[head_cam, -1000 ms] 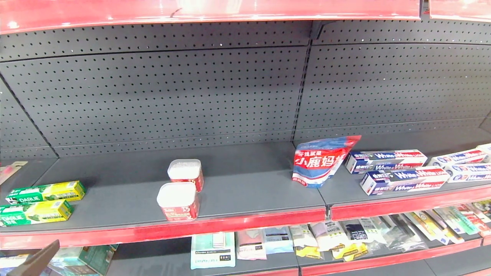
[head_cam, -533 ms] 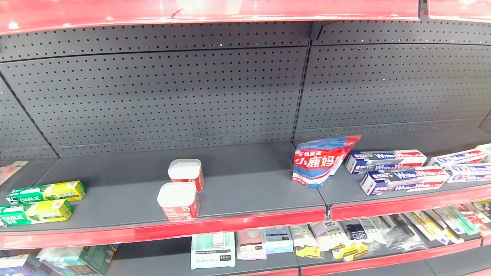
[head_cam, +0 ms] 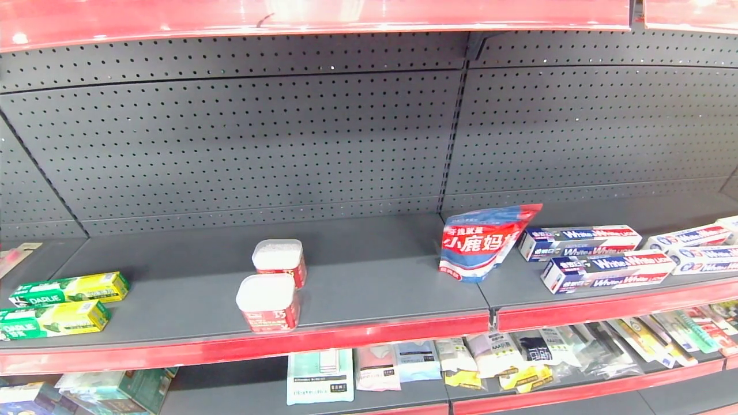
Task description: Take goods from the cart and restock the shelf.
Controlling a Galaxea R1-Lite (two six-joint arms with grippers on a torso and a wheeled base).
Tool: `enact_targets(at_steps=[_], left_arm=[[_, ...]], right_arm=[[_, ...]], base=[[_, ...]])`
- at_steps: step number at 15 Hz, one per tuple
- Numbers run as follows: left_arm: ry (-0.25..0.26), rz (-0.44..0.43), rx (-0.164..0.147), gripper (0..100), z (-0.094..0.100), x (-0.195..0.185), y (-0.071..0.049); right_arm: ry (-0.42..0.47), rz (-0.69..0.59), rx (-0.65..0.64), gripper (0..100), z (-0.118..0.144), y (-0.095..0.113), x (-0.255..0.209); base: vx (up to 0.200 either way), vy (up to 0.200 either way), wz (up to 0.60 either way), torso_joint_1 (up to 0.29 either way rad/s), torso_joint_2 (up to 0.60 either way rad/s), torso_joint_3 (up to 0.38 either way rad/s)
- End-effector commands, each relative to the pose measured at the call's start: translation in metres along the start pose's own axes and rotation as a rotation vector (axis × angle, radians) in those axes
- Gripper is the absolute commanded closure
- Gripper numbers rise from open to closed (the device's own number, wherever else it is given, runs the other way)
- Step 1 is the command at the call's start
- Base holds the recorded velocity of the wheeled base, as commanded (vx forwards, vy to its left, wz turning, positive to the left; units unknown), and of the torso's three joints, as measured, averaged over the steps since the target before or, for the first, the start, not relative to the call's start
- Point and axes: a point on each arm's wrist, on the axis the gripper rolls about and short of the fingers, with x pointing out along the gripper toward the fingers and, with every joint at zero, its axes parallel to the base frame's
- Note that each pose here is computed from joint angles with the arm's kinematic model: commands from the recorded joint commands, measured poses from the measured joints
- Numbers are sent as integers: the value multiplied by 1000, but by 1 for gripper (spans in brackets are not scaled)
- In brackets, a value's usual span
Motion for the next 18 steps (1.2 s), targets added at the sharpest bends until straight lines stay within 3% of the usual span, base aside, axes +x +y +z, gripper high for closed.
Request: enact_targets(at_steps=[1,3,6,18], left_arm=[[3,2,2,0,0,0,0],[3,19,3,0,0,0,0],[3,27,8,0,0,0,1],[3,23,3,0,0,0,1]], right_arm=[[0,0,-2,0,0,0,0],[3,-1,-10,0,0,0,0],[3,-1,-7,0,0,0,0],[1,-1,-8,0,0,0,0]], base=[[0,0,0,0,0,0],[0,0,0,0,0,0],[0,0,600,2,2,6],[0,0,0,0,0,0]])
